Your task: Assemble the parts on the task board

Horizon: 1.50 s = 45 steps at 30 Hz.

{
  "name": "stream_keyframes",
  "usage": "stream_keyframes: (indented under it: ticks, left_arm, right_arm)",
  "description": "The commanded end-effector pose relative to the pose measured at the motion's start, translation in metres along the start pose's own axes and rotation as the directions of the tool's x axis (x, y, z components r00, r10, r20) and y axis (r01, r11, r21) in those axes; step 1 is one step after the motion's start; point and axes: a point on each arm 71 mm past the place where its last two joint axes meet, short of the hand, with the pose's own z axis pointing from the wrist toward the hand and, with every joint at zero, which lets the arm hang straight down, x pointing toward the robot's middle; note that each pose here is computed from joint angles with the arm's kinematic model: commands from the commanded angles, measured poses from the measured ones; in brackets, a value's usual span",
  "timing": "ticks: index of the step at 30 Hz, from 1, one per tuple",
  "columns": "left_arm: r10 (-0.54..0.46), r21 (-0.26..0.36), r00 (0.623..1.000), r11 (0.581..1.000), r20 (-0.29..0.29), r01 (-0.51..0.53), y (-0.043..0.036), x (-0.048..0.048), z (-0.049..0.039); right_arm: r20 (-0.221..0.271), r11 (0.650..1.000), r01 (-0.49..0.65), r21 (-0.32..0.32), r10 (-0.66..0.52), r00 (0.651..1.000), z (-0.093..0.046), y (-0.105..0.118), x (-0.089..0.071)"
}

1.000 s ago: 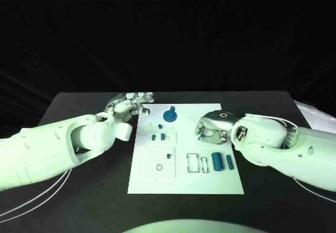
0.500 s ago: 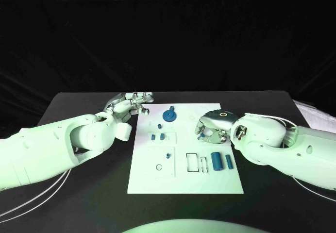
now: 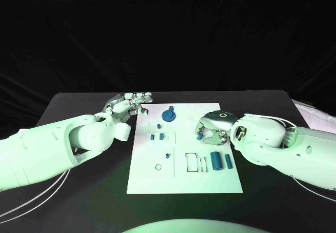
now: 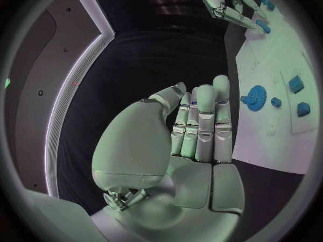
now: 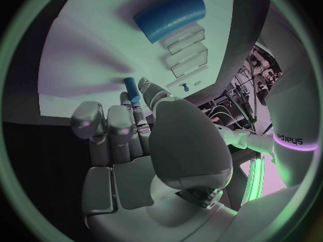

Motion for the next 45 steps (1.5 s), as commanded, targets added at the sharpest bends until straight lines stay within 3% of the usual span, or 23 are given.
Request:
stream_keyframes:
  ticks: [1, 21, 31, 37, 45]
  left_arm:
    - [-0.007, 0.003, 1.000, 1.000, -0.020, 0.007, -0.0004, 0.0020, 0.0002]
    - [-0.008, 0.001, 1.000, 1.000, -0.023, 0.008, -0.0001, 0.0029, 0.0003]
    - [-0.008, 0.000, 1.000, 1.000, -0.024, 0.008, 0.0002, 0.0038, 0.0007]
    - [-0.008, 0.000, 1.000, 1.000, -0.025, 0.008, 0.0003, 0.0041, 0.0009]
    - [-0.011, -0.002, 0.999, 1.000, -0.034, 0.011, 0.0012, 0.0078, 0.0024]
  right_arm:
    - [-0.009, 1.000, 0.011, -0.002, -0.011, 1.000, 0.000, 0.001, 0.001]
    - [0.070, 1.000, 0.014, -0.003, -0.014, 0.997, 0.002, 0.001, -0.005]
    - [0.101, 0.996, -0.083, -0.022, 0.085, 0.991, -0.015, 0.007, -0.022]
    - [0.130, 0.990, -0.116, -0.084, 0.127, 0.983, -0.021, 0.028, -0.039]
    - [0.117, 0.964, -0.133, -0.229, 0.163, 0.980, -0.008, 0.079, -0.038]
